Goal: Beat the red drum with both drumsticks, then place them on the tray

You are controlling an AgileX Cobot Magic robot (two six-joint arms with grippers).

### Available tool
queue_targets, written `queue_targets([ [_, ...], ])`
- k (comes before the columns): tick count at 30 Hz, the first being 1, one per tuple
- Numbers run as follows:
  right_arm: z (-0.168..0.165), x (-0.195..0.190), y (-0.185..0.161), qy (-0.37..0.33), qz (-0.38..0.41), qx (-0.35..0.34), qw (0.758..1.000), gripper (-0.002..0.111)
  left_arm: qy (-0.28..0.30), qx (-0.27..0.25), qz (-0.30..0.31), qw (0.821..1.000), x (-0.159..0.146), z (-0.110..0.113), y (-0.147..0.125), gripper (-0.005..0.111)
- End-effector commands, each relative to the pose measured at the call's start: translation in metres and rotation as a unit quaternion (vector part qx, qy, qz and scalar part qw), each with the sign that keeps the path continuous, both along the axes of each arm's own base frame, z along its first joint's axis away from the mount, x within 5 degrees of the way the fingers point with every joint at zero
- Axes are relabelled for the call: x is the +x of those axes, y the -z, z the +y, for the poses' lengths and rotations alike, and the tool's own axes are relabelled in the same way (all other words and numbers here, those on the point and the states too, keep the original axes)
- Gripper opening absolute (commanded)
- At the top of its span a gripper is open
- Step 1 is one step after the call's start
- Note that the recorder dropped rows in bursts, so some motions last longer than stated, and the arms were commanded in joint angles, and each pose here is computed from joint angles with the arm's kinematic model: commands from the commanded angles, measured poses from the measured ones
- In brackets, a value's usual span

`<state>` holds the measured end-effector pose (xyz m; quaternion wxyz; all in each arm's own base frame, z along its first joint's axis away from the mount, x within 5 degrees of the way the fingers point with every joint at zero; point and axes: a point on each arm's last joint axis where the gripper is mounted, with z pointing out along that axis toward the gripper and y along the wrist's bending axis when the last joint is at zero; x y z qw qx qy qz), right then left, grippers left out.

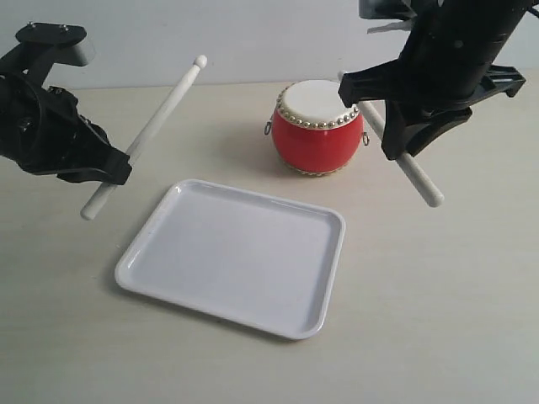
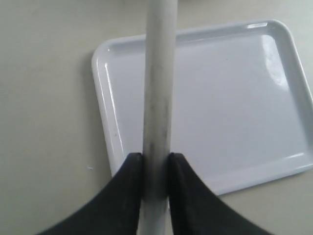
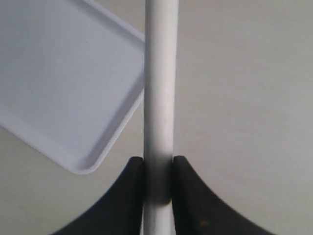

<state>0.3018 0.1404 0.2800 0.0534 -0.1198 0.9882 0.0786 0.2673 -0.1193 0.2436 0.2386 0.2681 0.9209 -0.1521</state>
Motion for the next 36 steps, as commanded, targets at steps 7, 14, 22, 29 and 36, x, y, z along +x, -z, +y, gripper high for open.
queue_targets([
  [7, -0.005, 0.022, 0.026, -0.013, 0.009, -0.006, 1.0, 0.0, -0.007, 0.0, -0.009, 1.0, 0.012, -0.004, 0.013, 0.0],
  [14, 0.002, 0.037, 0.024, -0.018, 0.009, -0.001, 1.0, 0.0, -0.005, 0.001, -0.019, 1.0, 0.015, -0.004, 0.013, 0.0],
  [22, 0.006, 0.051, -0.016, -0.028, -0.056, 0.015, 0.998, 0.0, -0.003, 0.002, -0.02, 1.0, 0.015, -0.004, 0.013, 0.0],
  [29, 0.009, 0.051, -0.026, -0.029, -0.069, 0.032, 0.997, 0.0, -0.002, 0.001, -0.017, 1.0, 0.014, -0.004, 0.013, 0.0],
  [36, 0.009, 0.051, -0.025, -0.039, -0.069, 0.031, 0.996, 0.0, -0.001, 0.0, -0.011, 1.0, 0.013, -0.005, 0.014, 0.0],
])
